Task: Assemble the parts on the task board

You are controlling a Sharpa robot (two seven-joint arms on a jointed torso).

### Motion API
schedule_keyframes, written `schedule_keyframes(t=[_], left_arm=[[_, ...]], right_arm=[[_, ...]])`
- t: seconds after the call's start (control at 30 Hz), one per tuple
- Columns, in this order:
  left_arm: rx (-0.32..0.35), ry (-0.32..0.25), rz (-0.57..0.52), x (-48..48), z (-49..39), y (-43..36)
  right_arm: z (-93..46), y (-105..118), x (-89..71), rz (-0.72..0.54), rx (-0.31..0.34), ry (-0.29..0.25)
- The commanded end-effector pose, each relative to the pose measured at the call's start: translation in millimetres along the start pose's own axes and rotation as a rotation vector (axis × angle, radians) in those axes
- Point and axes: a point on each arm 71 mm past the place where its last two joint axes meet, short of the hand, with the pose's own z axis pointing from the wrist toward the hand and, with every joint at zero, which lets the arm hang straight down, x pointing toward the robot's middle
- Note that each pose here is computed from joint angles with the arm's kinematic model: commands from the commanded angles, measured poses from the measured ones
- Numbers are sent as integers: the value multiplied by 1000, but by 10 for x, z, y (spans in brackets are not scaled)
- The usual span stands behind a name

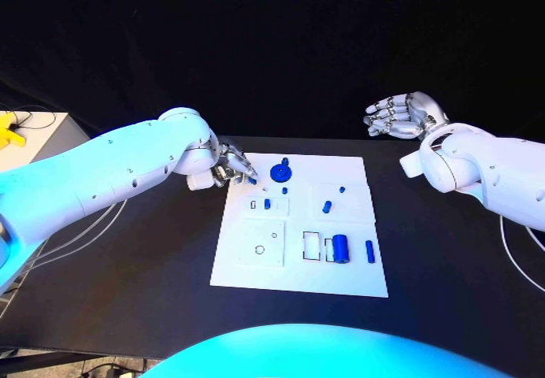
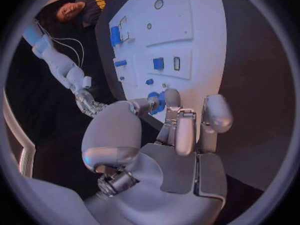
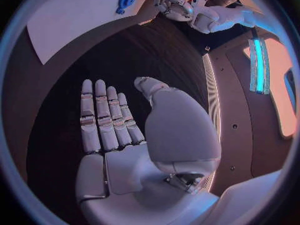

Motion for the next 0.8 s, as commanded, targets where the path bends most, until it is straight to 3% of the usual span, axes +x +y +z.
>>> schedule_keyframes(t=[0.03, 0.4, 0.8], left_arm=[[1, -77, 54, 25, -25, -19], [-8, -108, 134, 214, -24, 36], [-5, -115, 178, 362, 1, 27]], right_arm=[[3, 6, -24, 3, -24, -10], [4, -7, -35, 1, -20, -13], [5, -10, -34, -1, -17, -13]])
